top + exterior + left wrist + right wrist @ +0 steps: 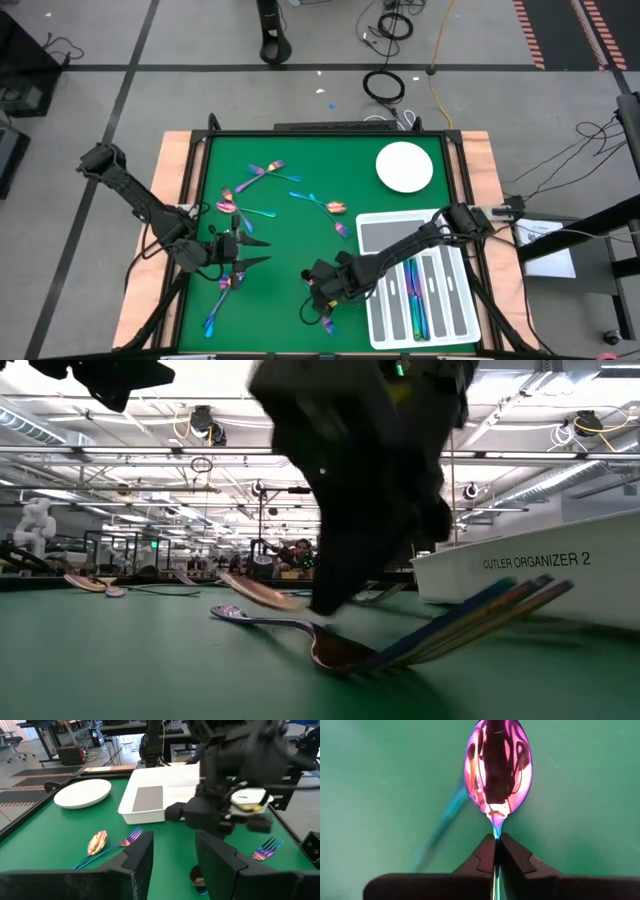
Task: Sort silverware
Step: Put the bottom right spoon into the utensil organizer
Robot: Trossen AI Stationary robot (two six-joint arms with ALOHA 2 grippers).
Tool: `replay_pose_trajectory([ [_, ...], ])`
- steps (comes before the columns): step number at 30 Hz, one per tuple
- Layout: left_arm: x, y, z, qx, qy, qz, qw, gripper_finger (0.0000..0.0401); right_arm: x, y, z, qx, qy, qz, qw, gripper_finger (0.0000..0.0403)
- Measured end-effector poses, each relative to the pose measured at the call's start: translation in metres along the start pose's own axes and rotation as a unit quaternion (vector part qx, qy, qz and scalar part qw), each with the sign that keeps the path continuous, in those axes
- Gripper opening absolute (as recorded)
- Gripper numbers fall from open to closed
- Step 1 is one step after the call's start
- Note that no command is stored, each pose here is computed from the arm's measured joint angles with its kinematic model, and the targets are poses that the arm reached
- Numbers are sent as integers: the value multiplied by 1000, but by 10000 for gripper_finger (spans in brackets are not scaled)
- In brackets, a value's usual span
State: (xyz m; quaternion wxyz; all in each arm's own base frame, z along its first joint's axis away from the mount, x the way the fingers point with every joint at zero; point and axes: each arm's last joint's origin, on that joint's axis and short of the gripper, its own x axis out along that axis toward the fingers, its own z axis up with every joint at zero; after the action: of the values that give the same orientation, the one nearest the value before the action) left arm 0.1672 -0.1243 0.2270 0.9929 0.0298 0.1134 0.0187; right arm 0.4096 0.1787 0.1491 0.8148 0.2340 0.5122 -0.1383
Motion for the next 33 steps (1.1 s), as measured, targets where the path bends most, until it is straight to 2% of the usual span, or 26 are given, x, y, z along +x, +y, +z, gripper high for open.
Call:
replay_pose_trajectory([
  [9,0,-1,0,0,2,-17,1000,148,-33,24,25,19,-42,26,999,1],
  [12,0,-2,0,0,3,-24,1000,148,-45,25,26,24,-34,-15,999,1],
  [16,0,-2,0,-1,3,-25,1000,148,-72,21,22,42,-32,-114,992,1],
  [19,0,-2,0,-1,3,-24,1000,148,-97,18,15,64,-29,-188,980,0],
  [22,0,-2,0,-1,4,-28,1000,148,-120,12,2,112,-11,-262,959,0],
  [23,0,-2,0,0,4,-29,1000,148,-122,12,-2,130,-10,-270,954,0],
  [26,0,-2,0,0,4,-30,1000,148,-126,15,-13,148,-10,-248,957,0],
  [33,0,-2,0,-2,2,-30,1000,148,-130,13,-40,197,-22,-274,941,0],
])
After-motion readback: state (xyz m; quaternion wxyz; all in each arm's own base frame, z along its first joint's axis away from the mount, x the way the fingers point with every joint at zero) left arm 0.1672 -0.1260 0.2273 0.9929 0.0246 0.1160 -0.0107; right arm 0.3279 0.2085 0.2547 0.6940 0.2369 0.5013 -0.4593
